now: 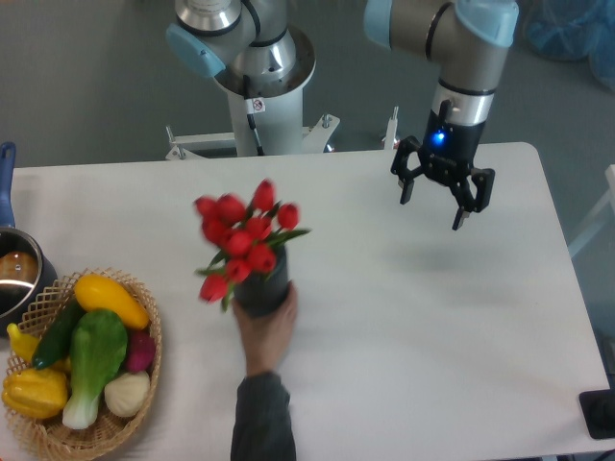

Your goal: Insert the flowers into the vase

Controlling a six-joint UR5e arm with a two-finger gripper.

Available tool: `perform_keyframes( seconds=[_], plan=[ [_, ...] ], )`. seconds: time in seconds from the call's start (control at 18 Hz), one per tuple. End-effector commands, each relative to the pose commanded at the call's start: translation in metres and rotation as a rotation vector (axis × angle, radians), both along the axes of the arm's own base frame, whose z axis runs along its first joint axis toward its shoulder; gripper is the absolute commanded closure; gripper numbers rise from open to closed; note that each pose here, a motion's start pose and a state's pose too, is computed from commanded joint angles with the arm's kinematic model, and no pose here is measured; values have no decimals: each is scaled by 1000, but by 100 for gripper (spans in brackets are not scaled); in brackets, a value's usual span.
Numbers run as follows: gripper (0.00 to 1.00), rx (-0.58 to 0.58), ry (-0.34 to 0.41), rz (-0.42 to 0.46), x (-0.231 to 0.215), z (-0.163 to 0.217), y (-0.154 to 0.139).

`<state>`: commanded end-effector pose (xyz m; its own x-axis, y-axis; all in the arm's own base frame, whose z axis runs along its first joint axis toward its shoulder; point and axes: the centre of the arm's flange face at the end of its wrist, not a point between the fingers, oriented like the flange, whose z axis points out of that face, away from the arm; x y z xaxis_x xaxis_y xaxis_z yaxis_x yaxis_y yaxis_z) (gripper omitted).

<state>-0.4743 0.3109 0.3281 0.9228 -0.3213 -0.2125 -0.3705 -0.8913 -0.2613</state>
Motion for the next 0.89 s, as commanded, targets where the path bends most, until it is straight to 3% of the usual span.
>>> perform_keyframes(
  seconds=[0.44, 0.61, 0.89],
  plan=[
    [0, -73, 43, -3, -53, -8, 14],
    [0, -151, 62, 3, -58, -15, 6],
    [0, -186, 57, -1, -52, -21, 9]
  ],
)
